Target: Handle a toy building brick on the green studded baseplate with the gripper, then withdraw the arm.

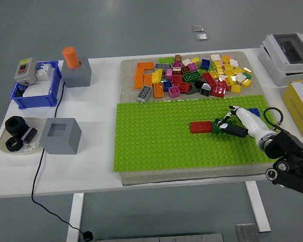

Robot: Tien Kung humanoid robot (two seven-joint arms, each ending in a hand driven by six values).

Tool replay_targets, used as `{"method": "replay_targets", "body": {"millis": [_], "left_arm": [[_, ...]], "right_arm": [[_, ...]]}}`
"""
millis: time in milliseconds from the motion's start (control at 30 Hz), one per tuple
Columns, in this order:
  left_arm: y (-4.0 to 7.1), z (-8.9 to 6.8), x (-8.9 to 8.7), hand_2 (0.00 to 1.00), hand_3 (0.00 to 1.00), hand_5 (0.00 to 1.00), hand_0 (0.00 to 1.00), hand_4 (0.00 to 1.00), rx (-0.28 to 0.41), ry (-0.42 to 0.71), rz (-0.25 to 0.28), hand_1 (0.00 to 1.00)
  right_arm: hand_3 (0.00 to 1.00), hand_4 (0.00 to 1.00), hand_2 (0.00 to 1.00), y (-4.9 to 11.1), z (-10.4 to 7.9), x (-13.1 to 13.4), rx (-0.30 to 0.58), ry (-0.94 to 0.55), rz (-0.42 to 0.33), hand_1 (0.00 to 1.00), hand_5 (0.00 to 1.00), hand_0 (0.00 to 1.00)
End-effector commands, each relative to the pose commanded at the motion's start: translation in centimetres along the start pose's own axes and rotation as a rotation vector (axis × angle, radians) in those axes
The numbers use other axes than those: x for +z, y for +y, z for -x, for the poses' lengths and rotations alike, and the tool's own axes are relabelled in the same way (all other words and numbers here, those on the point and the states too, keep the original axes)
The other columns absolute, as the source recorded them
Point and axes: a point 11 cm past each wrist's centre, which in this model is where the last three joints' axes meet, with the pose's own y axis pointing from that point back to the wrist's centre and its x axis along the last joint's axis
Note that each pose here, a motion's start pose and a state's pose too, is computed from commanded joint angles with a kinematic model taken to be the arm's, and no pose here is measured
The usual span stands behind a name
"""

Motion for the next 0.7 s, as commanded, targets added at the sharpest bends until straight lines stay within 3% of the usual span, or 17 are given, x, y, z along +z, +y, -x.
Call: {"method": "replay_targets", "body": {"millis": [700], "left_arm": [[-0.01, 0.03, -0.09, 0.828, 0.856, 0.615, 0.8, 0.943, -0.001, -0.003, -0.002, 0.836]], "right_arm": [[0.649, 0.641, 0.965, -0.33, -0.33, 0.18, 0.014, -0.003, 0.004, 0.914, 0.692, 0.961]]}}
